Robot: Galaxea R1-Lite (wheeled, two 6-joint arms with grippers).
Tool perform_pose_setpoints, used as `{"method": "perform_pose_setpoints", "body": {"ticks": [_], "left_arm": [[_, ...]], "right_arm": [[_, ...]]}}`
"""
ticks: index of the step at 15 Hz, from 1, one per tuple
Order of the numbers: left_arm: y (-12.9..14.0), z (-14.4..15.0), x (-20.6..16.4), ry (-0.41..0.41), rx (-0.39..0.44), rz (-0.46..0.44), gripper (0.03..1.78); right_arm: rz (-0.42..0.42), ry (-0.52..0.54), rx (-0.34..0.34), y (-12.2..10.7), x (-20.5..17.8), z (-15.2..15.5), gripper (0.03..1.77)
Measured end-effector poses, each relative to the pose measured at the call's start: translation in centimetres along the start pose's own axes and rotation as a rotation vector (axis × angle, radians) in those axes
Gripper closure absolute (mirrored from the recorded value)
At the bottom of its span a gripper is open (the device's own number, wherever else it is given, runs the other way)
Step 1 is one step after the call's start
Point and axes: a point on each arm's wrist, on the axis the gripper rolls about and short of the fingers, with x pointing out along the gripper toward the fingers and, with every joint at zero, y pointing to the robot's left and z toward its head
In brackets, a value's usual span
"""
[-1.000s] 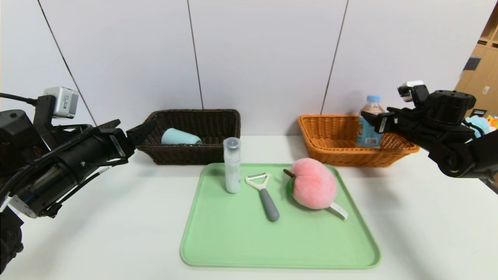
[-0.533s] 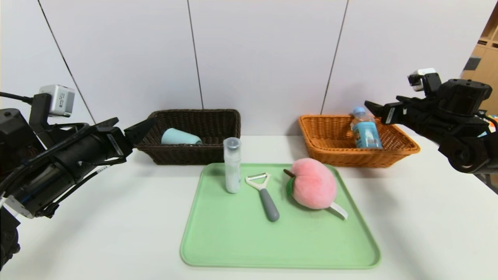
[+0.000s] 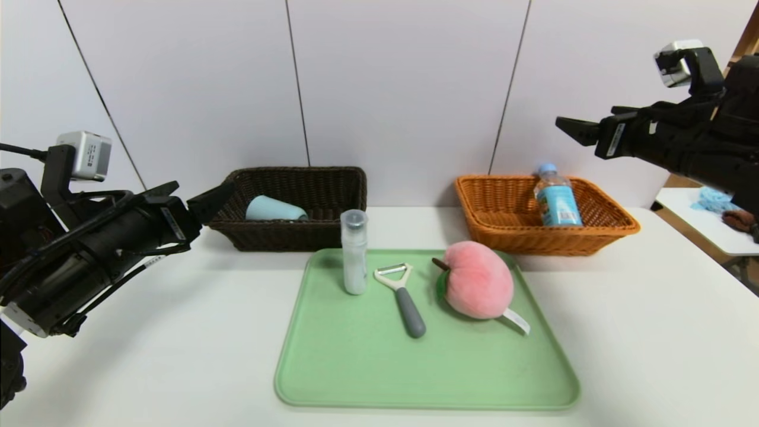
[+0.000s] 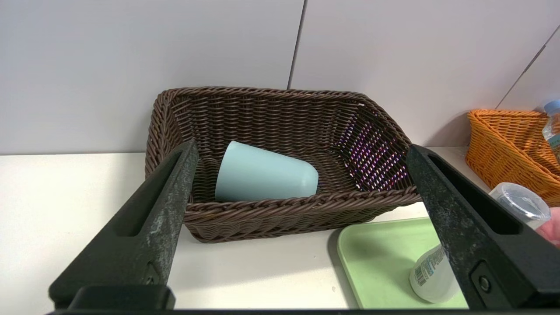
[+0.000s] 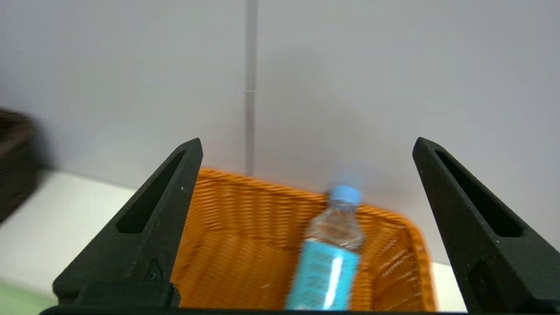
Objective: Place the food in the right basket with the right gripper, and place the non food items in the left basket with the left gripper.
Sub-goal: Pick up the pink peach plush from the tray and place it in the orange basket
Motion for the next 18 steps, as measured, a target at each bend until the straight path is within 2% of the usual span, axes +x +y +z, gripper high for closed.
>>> {"method": "perform_pose_setpoints", "body": {"ticks": [3,7,11,14,18], "left_arm": [[0.0,0.1,0.0,-0.003,0.000,-0.001,0.12],[-0.1,0.2,-0.2,-0.009,-0.003,-0.001,0.12],[-0.1,0.1,-0.4,-0.006,-0.002,-0.001,0.12],[0.0,0.0,-0.5,0.001,0.004,0.000,0.12],[-0.4,-0.7,-0.8,0.026,0.000,-0.012,0.12]], "right_arm": [[0.148,0.128,0.018,4.4,-3.2,1.8,0.12],[0.281,0.367,0.025,7.6,-7.0,1.1,0.11],[0.347,0.497,0.015,8.9,-8.7,0.3,0.11],[0.387,0.655,0.020,9.5,-9.6,0.1,0.11],[0.369,0.797,0.104,11.2,-7.7,-0.4,0.11]]}}
